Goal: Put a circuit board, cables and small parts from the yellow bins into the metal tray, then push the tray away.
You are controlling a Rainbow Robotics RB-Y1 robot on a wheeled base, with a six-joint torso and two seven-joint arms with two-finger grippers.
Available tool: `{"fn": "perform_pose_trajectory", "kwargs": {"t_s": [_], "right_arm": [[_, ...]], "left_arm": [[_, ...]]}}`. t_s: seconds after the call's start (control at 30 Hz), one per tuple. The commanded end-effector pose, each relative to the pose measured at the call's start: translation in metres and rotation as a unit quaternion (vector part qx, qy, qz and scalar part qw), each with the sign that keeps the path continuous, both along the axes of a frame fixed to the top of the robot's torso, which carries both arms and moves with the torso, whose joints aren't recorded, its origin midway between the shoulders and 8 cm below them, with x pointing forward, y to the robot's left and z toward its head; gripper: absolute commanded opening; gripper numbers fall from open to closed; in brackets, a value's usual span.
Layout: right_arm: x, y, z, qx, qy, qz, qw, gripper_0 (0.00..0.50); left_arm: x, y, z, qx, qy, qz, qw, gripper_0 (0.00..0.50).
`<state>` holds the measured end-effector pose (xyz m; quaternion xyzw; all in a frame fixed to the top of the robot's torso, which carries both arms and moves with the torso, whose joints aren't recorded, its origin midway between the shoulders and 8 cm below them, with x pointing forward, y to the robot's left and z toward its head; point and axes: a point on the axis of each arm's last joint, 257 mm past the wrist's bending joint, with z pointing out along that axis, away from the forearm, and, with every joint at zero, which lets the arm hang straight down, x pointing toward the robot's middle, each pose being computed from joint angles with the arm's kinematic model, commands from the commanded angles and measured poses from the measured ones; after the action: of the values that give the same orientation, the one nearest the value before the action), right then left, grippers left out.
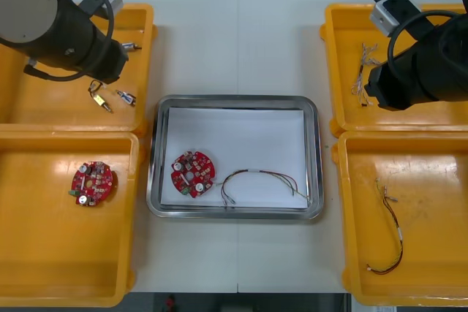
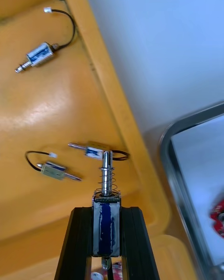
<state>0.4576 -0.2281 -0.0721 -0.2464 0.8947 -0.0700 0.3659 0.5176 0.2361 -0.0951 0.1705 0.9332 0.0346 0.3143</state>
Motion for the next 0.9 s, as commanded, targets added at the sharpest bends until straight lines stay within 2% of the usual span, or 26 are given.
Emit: {"fn": "perform_pose_trajectory", "kwargs": {"t_s": [0.03, 0.17, 0.3, 0.43, 0.7, 0.9], "right_arm": [[0.007, -0.033, 0.009, 0.062, -0.002, -0.101, 0.993, 0.5], [0.015, -0.046, 0.013, 0.096, 0.003, -0.147, 0.984, 0.5], [0.032, -0.054, 0.017, 0.136, 0.02, -0.196, 0.971, 0.5], [0.045, -0.057, 0.021, 0.154, 0.032, -0.218, 0.963, 0.5], [0.077, -0.083, 0.033, 0.173, 0.052, -0.289, 0.94, 0.5], [0.096, -0.101, 0.036, 0.195, 0.092, -0.348, 0.912, 0.5]], "left_arm": [[-0.022, -0.043, -0.003, -0.021, 0.002, -0.007, 0.9997, 0.0], [-0.034, -0.071, -0.012, -0.032, 0.007, -0.013, 0.9994, 0.001], [-0.04, -0.102, -0.032, -0.036, 0.009, -0.023, 0.9991, 0.001], [-0.04, -0.113, -0.052, -0.018, 0.011, -0.031, 0.9993, 0.002], [-0.029, -0.13, -0.093, -0.007, 0.011, -0.045, 0.9989, 0.001], [-0.02, -0.134, -0.118, 0.001, 0.012, -0.047, 0.9988, 0.001]]}}
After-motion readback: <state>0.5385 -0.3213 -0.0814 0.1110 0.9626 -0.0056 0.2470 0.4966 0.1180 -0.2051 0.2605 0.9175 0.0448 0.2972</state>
